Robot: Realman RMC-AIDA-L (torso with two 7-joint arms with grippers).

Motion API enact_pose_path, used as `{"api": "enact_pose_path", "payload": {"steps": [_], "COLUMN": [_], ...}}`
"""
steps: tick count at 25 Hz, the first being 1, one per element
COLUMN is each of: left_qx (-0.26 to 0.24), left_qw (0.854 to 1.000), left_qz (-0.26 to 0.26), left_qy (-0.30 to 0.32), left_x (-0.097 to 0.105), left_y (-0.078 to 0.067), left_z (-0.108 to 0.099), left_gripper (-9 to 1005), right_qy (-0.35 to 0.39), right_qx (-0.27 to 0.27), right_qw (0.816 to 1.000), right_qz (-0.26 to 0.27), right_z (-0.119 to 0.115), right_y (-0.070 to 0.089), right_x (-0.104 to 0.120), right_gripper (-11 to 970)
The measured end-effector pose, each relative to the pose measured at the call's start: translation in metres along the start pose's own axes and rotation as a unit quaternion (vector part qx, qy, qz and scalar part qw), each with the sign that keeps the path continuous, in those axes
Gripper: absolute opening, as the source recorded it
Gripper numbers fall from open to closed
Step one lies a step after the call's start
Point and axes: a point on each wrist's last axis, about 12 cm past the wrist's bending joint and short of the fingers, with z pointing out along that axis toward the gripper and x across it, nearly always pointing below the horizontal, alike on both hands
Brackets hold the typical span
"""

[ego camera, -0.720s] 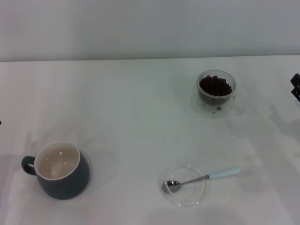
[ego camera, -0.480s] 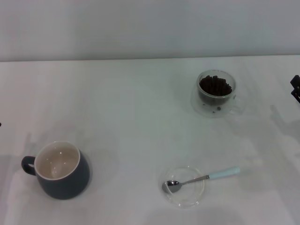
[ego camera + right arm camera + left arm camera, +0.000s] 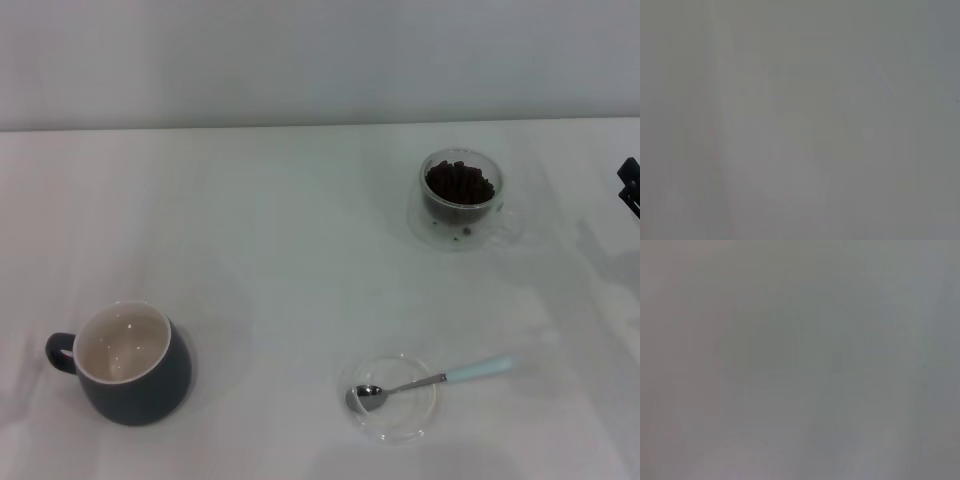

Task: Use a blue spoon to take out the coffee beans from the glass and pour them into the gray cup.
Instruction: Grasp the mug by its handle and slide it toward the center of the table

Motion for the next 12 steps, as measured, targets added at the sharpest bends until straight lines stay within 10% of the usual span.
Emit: {"api": "enact_pose_path", "payload": {"steps": [12], "left_qx": [0.081], "left_qw": [0.991], "left_qz": [0.081], "left_qy": [0.073], "left_x": [0.005], "left_y": [0.015], "left_z": [-0.05], "left_gripper": [876], "right_qy": [0.0], "right_qx": [-0.005], "right_qw": [1.0], "right_qz": [-0.006], "right_z": [0.011], "right_y": [0.001], "right_x": [-0.003], "right_gripper": [871]}}
